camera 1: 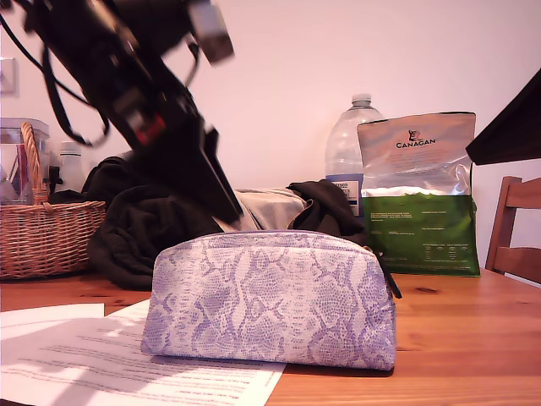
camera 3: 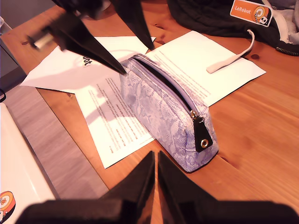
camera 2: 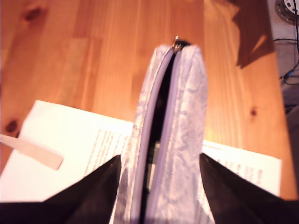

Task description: Open the zipper in the zip bag in front of you

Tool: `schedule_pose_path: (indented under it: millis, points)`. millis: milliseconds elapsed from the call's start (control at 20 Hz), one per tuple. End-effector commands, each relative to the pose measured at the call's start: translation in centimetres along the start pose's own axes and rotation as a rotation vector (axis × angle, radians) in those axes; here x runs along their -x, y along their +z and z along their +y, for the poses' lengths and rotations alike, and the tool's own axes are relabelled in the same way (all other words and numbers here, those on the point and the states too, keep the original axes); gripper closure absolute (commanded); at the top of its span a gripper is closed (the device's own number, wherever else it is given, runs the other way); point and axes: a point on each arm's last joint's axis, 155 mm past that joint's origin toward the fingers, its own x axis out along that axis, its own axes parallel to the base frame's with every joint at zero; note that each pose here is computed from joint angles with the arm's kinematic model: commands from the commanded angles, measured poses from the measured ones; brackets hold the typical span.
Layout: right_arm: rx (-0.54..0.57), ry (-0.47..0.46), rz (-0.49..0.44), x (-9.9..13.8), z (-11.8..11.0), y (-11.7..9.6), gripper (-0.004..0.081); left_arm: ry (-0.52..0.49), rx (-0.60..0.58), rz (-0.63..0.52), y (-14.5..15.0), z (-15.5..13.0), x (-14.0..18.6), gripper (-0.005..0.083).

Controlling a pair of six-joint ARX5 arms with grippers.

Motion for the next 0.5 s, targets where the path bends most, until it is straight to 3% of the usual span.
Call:
schedule_pose_path:
  millis: [0, 200, 300, 450]
  points:
    - [0.0, 0.004, 0.011, -0.3, 0.0, -0.4, 0.0783, -0.017, 0.001, 0.011, -0.6, -0.1, -1.0, 0.0291]
    - [-0.024, -0.001, 0.065, -1.1, -0.5, -1.5, 0.0763, -0.037, 0.0, 0.033, -1.6, 0.0, -2.5, 0.0291]
    - [-0.05, -0.01, 0.097, -1.8, -0.9, -2.1, 0.0648, -0.045, 0.011, 0.058, -2.4, 0.0, -3.2, 0.0294]
    - [-0.316, -0.068, 0.148, -2.9, -2.4, -3.3, 0.0641, -0.051, 0.015, 0.063, -2.6, 0.0, -3.4, 0.0342]
